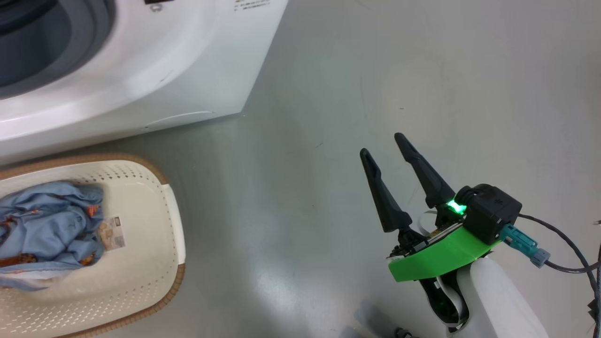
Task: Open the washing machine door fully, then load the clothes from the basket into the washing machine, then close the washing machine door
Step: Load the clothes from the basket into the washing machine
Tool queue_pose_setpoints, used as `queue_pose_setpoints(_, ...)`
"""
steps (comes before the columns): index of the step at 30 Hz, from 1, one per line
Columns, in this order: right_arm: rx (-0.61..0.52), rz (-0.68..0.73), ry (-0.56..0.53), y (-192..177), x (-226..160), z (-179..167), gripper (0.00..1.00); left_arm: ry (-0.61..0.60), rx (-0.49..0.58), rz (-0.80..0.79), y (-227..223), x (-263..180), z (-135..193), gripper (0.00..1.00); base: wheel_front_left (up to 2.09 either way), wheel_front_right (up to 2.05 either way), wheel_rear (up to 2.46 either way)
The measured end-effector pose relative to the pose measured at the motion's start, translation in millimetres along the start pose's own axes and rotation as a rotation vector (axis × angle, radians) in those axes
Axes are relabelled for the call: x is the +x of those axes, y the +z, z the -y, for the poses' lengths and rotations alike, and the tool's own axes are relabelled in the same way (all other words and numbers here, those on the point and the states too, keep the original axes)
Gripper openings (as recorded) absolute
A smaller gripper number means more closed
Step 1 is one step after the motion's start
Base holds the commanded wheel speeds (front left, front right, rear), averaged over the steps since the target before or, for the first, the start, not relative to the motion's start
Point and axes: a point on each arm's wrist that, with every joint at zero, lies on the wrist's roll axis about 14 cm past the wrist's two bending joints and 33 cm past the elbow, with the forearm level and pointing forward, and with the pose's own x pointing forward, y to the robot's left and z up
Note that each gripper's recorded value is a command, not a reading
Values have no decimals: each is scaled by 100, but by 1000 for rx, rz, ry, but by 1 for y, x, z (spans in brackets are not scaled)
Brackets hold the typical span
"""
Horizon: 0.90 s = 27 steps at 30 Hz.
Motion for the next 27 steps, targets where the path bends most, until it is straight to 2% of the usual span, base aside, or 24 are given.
queue_pose_setpoints(6,7,-8,-8,-2,-2,2,100,-18,24,-41,-17,1,3,0,0,0,0)
queue_pose_setpoints(15,8,-14,-8,-2,-7,1,100,-12,48,-43,-18,7,-4,0,0,0,0)
queue_pose_setpoints(16,6,-15,-10,-2,-7,1,100,-12,46,-40,-18,8,-4,6,0,0,0)
queue_pose_setpoints(17,5,-15,-13,-2,-8,2,100,-12,43,-34,-16,10,-3,20,0,0,0)
queue_pose_setpoints(18,4,-16,-14,-2,-8,3,100,-11,38,-26,-14,13,-2,45,0,0,0)
queue_pose_setpoints(19,3,-18,-15,-2,-8,3,100,-9,35,-23,-14,14,-2,100,0,0,0)
queue_pose_setpoints(27,7,-19,-7,-4,-7,0,100,12,27,-38,-18,11,-8,100,0,0,0)
